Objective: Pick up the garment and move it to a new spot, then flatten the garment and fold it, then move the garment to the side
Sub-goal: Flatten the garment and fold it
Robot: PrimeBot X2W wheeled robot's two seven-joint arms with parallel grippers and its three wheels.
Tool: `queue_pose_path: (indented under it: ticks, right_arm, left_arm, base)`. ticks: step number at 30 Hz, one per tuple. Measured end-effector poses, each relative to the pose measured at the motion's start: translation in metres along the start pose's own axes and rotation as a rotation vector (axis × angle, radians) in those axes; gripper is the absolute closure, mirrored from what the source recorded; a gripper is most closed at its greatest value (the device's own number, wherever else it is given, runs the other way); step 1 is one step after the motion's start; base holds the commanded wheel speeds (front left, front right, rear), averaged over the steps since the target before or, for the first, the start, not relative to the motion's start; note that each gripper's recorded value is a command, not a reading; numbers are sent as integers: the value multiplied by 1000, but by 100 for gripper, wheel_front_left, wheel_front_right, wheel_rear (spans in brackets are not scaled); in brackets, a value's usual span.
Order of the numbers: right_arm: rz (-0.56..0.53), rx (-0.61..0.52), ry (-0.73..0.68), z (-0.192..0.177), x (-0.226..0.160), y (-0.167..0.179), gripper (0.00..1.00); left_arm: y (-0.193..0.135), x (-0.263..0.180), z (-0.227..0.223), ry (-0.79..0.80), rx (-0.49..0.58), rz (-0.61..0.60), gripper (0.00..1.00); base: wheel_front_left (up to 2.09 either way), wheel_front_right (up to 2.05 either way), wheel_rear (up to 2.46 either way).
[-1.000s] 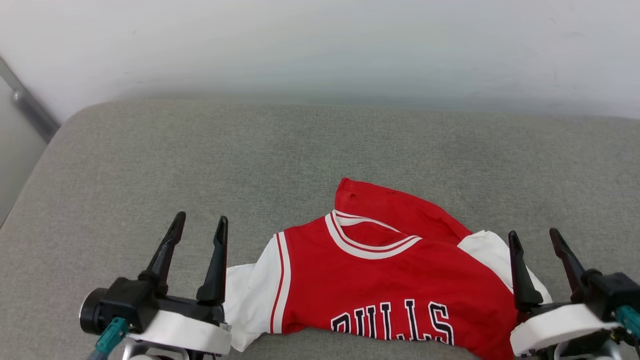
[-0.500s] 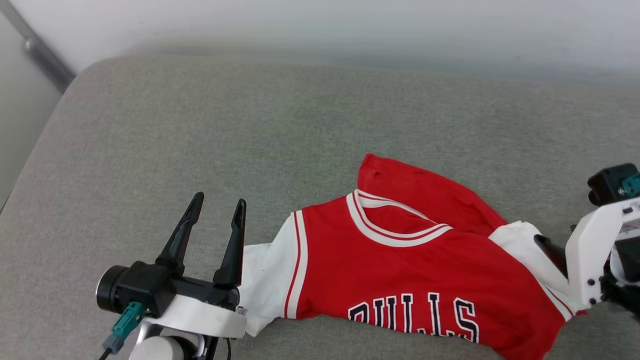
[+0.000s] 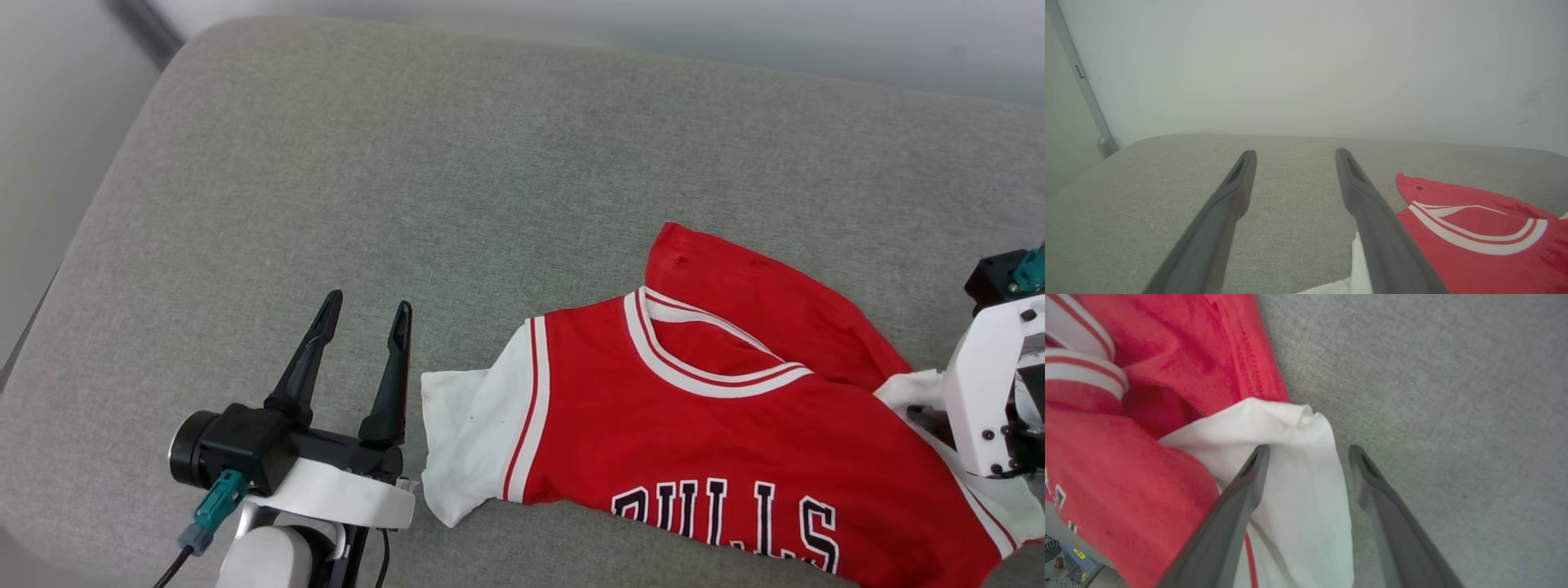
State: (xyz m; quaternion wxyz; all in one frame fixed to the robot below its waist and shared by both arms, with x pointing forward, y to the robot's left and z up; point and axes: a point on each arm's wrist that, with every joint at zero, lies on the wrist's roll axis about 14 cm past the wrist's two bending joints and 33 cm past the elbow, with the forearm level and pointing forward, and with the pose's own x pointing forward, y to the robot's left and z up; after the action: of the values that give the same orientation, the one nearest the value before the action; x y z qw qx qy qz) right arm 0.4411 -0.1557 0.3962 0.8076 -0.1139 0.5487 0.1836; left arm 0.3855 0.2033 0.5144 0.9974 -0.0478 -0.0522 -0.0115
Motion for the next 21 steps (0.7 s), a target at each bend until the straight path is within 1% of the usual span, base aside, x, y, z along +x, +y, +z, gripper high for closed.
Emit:
queue_pose_path:
  ticks: [4,5,6,7,10,14,19,20,21]
  right_arm:
    - [18,-1,31,-7,11,5,0]
    - [18,-2,29,-7,11,6,29]
    - [18,-1,27,-8,12,6,67]
    - [19,0,24,-8,12,6,100]
    - [28,5,22,-11,11,7,100]
    - [13,7,-43,-5,2,2,100]
    - [-35,24,-202,17,-30,-14,100]
    - [-60,32,-275,24,-48,-22,100]
    - [-69,44,-308,26,-56,-26,100]
  left_arm:
    - [3,-1,-3,10,2,12,0]
    - [3,-1,-3,9,2,11,0]
    - [3,-1,-3,9,1,12,0]
    - [3,-1,-3,9,2,12,0]
    - [2,1,-4,10,3,8,0]
    - [-3,2,-3,6,-3,-7,0]
    - [-9,3,2,-10,-9,-29,0]
    - [-12,1,3,-15,-13,-37,0]
    - [-13,1,4,-17,-16,-40,0]
  base:
    - [0,0,0]
    - [0,0,0]
    - [0,0,0]
    - [0,0,0]
    - [0,0,0]
    - [0,0,0]
    - [0,0,0]
    - [0,0,0]
    - [0,0,0]
